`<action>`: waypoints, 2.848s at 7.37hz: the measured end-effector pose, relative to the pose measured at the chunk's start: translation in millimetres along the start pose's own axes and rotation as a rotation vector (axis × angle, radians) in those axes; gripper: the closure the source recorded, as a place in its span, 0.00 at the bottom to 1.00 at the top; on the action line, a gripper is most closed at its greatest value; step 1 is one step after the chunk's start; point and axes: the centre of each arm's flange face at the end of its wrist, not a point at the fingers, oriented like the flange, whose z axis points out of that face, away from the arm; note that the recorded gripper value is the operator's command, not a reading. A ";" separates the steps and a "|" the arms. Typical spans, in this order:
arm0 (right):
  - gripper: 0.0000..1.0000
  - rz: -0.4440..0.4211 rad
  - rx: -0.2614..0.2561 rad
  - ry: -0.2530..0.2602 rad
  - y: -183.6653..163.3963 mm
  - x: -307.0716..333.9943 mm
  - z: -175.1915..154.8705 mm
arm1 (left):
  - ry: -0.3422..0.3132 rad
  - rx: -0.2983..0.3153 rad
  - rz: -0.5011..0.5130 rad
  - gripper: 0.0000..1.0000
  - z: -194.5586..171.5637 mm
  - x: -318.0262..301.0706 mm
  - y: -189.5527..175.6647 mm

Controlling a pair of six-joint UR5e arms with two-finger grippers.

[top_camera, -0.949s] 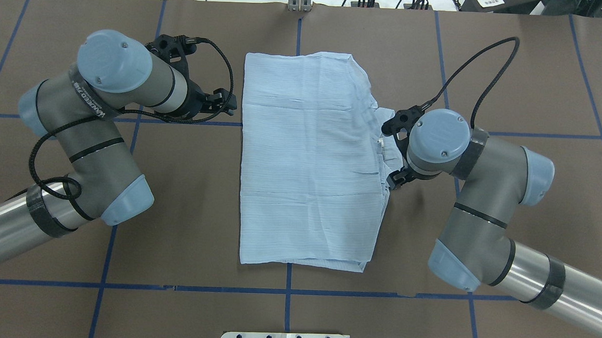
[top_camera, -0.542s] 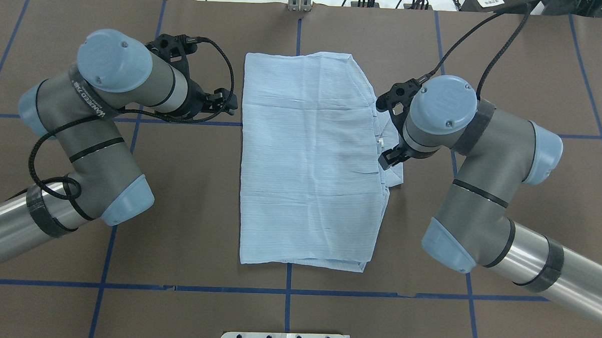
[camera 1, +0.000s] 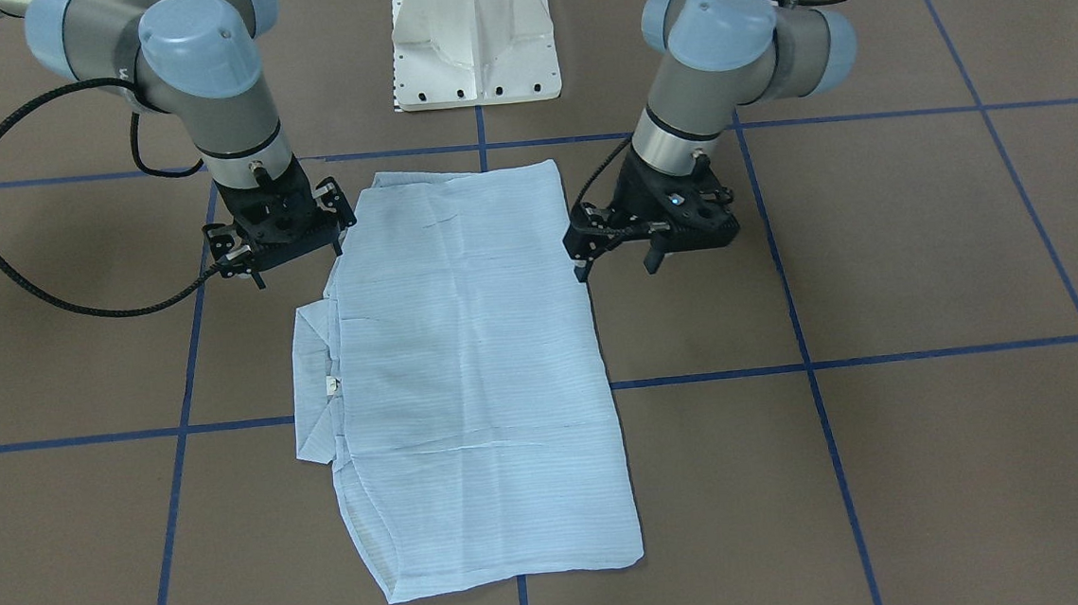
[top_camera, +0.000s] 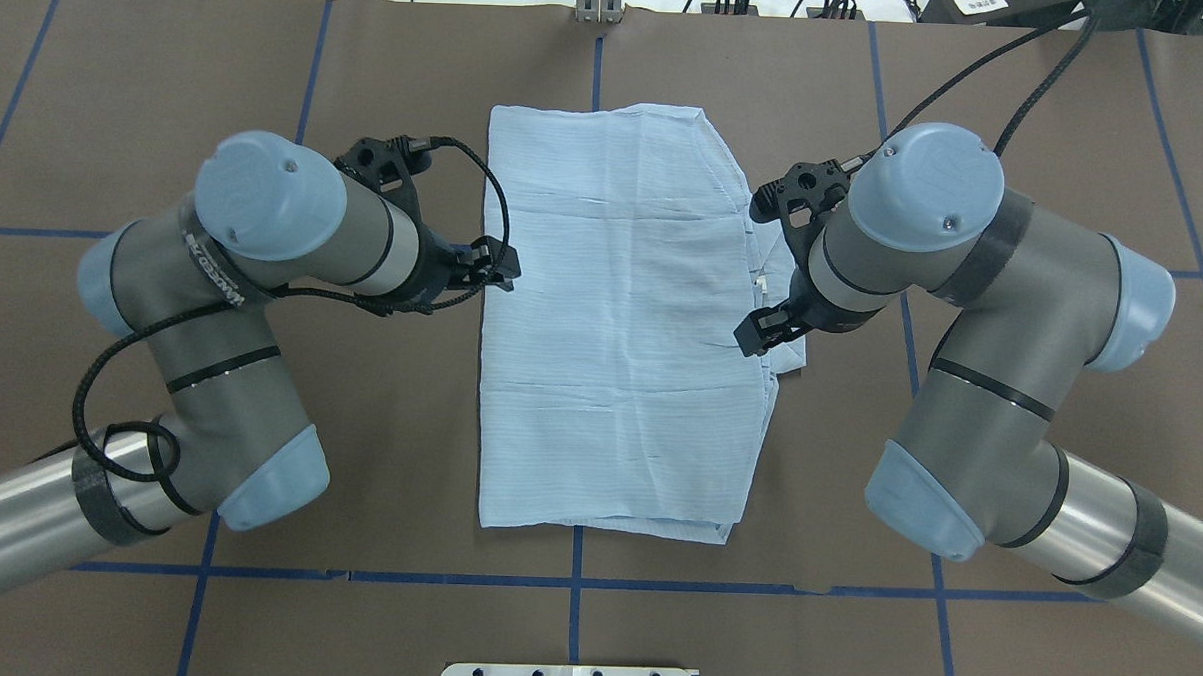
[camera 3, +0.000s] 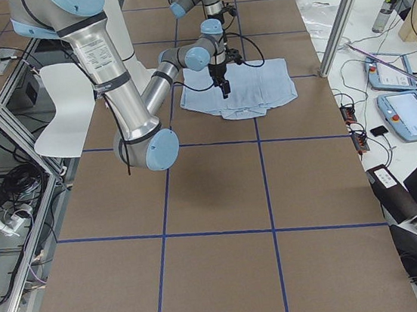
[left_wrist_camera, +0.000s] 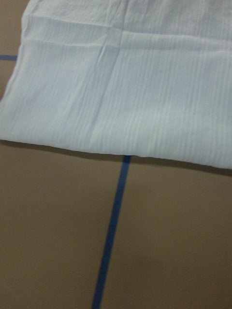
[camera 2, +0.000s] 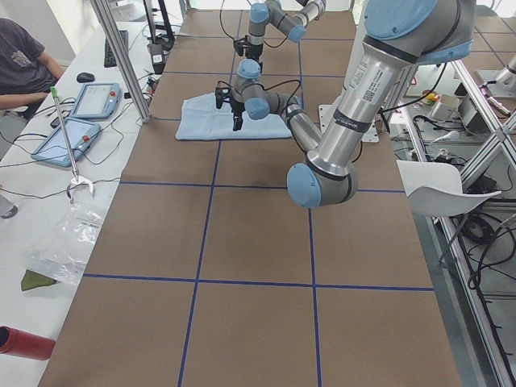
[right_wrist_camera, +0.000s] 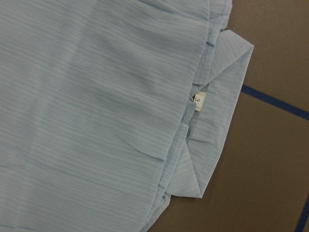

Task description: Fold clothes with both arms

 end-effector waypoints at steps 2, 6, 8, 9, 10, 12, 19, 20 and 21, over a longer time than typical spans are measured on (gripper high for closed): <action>0.00 0.066 -0.010 -0.040 9.8 -2.0 -11.9 | 0.027 -0.064 -0.085 0.00 14.7 -11.0 67.2; 0.00 0.140 -0.032 -0.079 17.6 -4.6 -17.9 | 0.044 -0.107 -0.130 0.15 44.0 -43.4 157.5; 0.00 0.143 -0.036 -0.079 18.5 -3.7 -17.0 | 0.028 -0.122 -0.121 0.17 51.2 -45.5 174.5; 0.00 0.144 -0.037 -0.078 18.8 -3.3 -16.5 | 0.023 -0.124 -0.120 0.21 52.9 -46.5 176.2; 0.00 0.145 -0.039 -0.078 18.8 -3.0 -15.7 | 0.017 -0.123 -0.120 0.22 53.8 -46.8 176.8; 0.00 0.145 -0.040 -0.076 18.7 -2.5 -14.8 | -0.003 -0.118 -0.122 0.25 55.0 -43.9 176.6; 0.00 0.145 -0.042 -0.075 18.6 -2.1 -13.4 | -0.022 -0.110 -0.124 0.43 60.6 -44.9 174.6; 0.00 0.145 -0.042 -0.075 18.6 -2.1 -13.4 | -0.021 -0.110 -0.124 0.47 60.4 -44.5 174.6; 0.00 0.145 -0.042 -0.075 18.6 -2.1 -13.4 | -0.020 -0.111 -0.124 0.47 60.3 -44.2 174.8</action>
